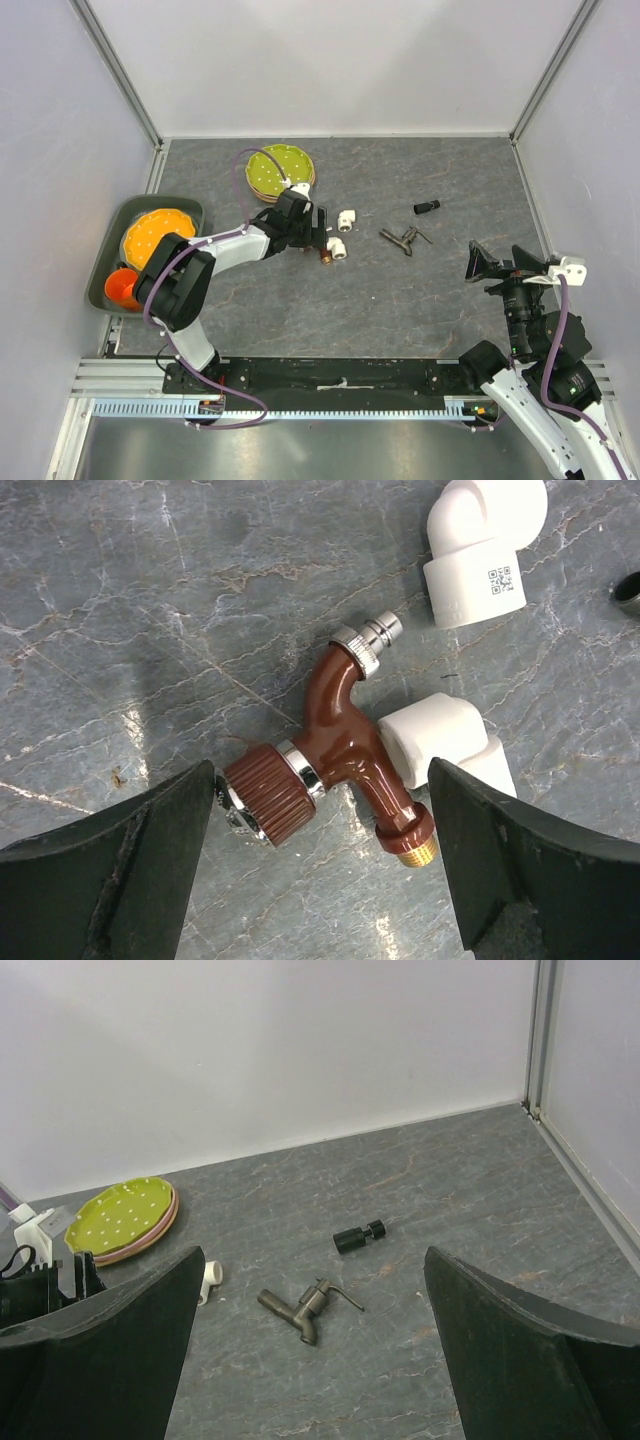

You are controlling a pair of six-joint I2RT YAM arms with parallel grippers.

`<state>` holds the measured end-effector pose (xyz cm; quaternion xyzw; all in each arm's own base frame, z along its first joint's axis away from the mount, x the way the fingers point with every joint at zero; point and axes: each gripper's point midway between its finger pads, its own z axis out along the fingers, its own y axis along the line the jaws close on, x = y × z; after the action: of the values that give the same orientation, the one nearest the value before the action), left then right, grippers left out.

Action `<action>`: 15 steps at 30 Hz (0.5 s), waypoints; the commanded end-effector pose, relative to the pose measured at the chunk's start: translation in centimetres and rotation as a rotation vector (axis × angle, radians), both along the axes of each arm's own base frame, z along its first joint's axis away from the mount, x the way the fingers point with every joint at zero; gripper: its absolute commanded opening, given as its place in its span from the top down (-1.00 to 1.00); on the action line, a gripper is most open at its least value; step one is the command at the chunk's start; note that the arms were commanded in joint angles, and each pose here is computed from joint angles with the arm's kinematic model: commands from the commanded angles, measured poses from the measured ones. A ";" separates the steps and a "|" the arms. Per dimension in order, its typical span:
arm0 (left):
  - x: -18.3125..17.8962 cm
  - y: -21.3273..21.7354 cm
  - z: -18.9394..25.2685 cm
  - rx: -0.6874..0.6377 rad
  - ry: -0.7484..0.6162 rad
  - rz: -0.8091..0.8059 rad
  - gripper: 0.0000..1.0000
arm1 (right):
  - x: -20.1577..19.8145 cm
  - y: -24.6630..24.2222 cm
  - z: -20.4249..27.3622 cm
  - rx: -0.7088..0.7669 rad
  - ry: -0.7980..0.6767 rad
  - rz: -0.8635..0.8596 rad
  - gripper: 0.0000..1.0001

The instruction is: Install the water faucets

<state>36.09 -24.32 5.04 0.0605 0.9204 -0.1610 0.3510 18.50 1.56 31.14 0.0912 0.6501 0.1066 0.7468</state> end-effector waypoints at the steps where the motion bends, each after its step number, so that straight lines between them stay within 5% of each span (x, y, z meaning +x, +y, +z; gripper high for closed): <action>1: 0.4 -1.1 0.7 -0.049 -0.023 -0.040 -0.84 | 0.2 0.4 -0.1 -0.013 0.011 0.017 -0.96; 11: -1.9 -1.1 1.1 -0.090 0.022 -0.073 -0.77 | 0.4 1.6 0.0 -0.020 0.022 0.073 -0.96; 15: -2.9 -1.2 2.3 -0.128 0.006 -0.091 -0.78 | 1.9 4.0 -1.1 -0.067 0.135 0.145 -0.96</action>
<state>33.57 -24.62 3.87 0.0778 0.9267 -0.1900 0.3148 19.23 2.96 30.53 0.0666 0.6684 0.1147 0.7319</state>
